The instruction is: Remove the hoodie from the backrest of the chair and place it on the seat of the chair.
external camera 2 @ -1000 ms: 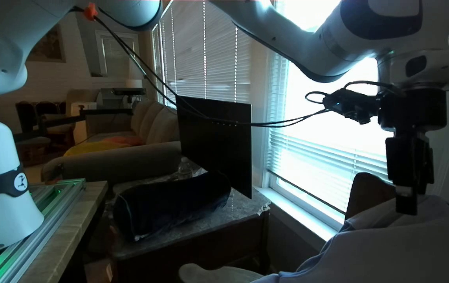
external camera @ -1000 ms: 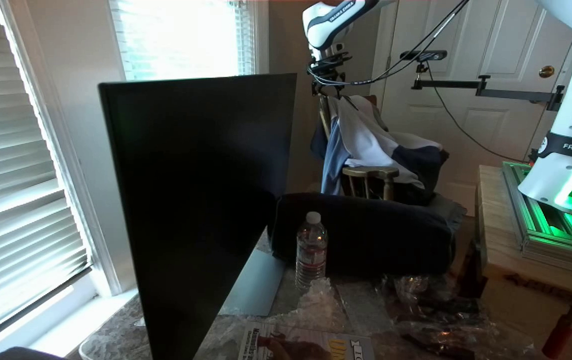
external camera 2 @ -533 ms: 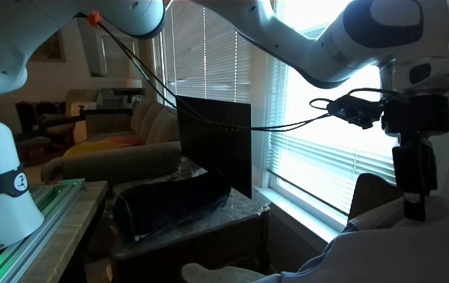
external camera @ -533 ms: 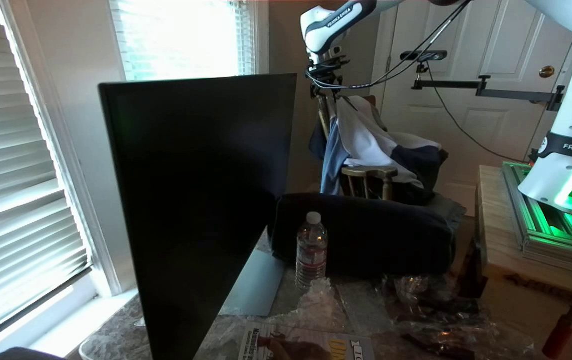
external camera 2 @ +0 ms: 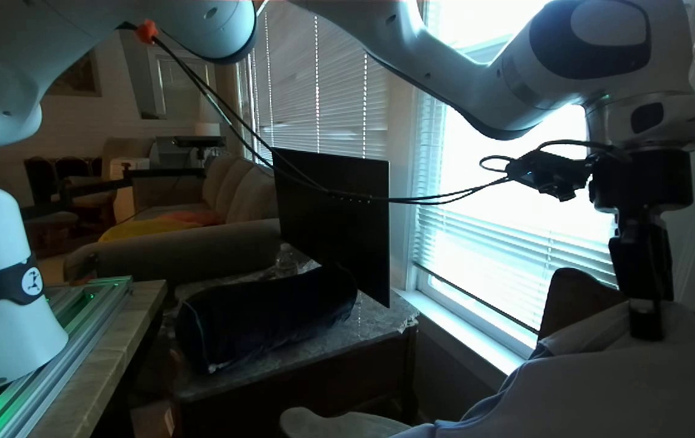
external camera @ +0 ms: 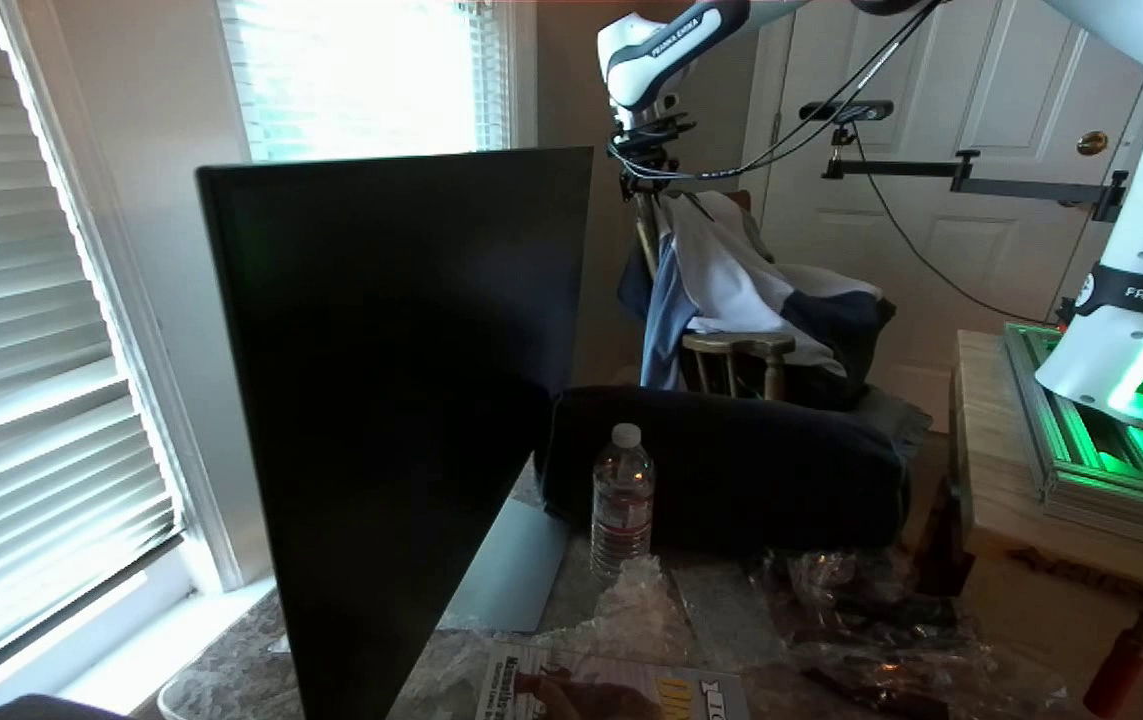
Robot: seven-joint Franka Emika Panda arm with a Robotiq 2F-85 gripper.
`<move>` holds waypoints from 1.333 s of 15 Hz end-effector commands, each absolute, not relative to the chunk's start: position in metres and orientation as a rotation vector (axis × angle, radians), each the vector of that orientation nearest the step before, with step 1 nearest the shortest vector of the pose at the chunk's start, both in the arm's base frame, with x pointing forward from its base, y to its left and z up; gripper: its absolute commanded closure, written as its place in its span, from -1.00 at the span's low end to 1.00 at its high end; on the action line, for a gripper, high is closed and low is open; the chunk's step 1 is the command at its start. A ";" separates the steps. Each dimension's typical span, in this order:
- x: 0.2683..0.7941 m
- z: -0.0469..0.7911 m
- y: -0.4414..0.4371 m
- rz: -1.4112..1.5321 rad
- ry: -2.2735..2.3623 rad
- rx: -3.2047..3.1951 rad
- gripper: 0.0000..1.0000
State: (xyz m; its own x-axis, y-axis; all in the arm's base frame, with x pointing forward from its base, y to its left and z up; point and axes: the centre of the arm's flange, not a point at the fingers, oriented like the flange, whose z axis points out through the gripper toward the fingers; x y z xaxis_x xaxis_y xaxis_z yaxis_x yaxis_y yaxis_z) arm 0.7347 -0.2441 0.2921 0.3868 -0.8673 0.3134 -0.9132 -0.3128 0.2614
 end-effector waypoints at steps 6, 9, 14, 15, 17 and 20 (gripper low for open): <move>0.735 0.330 -0.228 0.199 -1.556 2.337 1.00; 0.734 0.354 -0.224 0.229 -1.573 2.358 1.00; 0.733 0.375 -0.216 0.131 -1.557 2.417 1.00; 0.730 0.375 -0.216 0.094 -1.544 2.428 1.00; 0.719 0.380 -0.215 -0.067 -1.505 2.474 0.46; 0.699 0.397 -0.220 -0.211 -1.510 2.418 0.07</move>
